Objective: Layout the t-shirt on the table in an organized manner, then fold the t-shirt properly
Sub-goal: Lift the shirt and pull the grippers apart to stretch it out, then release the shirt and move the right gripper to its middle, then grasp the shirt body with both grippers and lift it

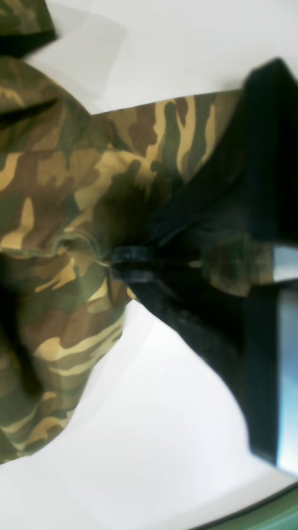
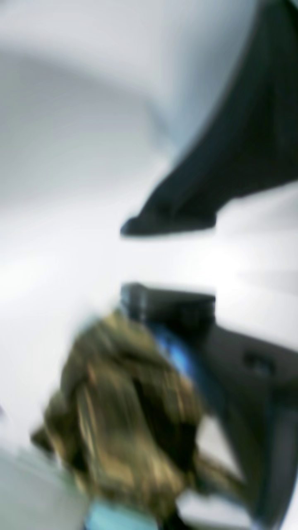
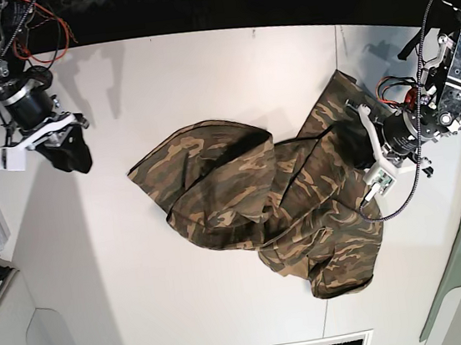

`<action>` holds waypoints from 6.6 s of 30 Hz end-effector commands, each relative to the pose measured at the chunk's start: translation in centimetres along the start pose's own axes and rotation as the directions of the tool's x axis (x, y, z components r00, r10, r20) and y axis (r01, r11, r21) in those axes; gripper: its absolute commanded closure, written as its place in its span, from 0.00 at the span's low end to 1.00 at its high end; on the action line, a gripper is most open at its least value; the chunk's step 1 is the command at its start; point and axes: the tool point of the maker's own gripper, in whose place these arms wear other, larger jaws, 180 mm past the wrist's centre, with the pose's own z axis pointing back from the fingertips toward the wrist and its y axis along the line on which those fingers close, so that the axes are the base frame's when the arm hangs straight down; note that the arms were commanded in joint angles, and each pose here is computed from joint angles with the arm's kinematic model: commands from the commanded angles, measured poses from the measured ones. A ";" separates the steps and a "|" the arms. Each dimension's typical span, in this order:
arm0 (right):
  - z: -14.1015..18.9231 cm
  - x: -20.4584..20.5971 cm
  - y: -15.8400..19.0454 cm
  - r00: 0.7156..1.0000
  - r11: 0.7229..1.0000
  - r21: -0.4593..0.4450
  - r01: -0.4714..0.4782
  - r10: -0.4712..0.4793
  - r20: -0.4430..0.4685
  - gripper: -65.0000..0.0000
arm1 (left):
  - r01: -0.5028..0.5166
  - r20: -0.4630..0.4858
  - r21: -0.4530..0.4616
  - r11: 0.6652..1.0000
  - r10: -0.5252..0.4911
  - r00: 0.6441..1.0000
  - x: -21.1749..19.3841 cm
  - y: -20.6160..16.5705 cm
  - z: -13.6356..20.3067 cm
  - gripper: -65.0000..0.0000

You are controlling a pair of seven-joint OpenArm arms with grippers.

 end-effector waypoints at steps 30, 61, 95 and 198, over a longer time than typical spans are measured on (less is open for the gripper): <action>-8.8 -7.3 17.7 0.992 0.963 0.270 -0.020 0.052 -0.111 0.52 | -0.013 0.023 -0.008 1.000 0.013 1.000 0.1 -0.7 0.1 1.00; -13.0 -2.5 18.8 0.995 0.941 0.323 -0.100 0.089 0.050 1.00 | -0.012 0.022 -0.008 1.000 0.012 1.000 0.1 -0.7 0.1 1.00; 13.5 18.3 -1.5 0.801 0.814 -0.398 -0.424 0.542 0.256 1.00 | 0.138 0.372 -0.014 0.990 -0.123 0.920 15.0 5.0 13.9 1.00; -15.0 4.9 22.1 0.946 0.887 0.352 -0.299 0.324 -0.011 0.50 | -0.341 0.304 -0.253 0.905 0.409 0.860 6.5 -3.0 11.6 1.00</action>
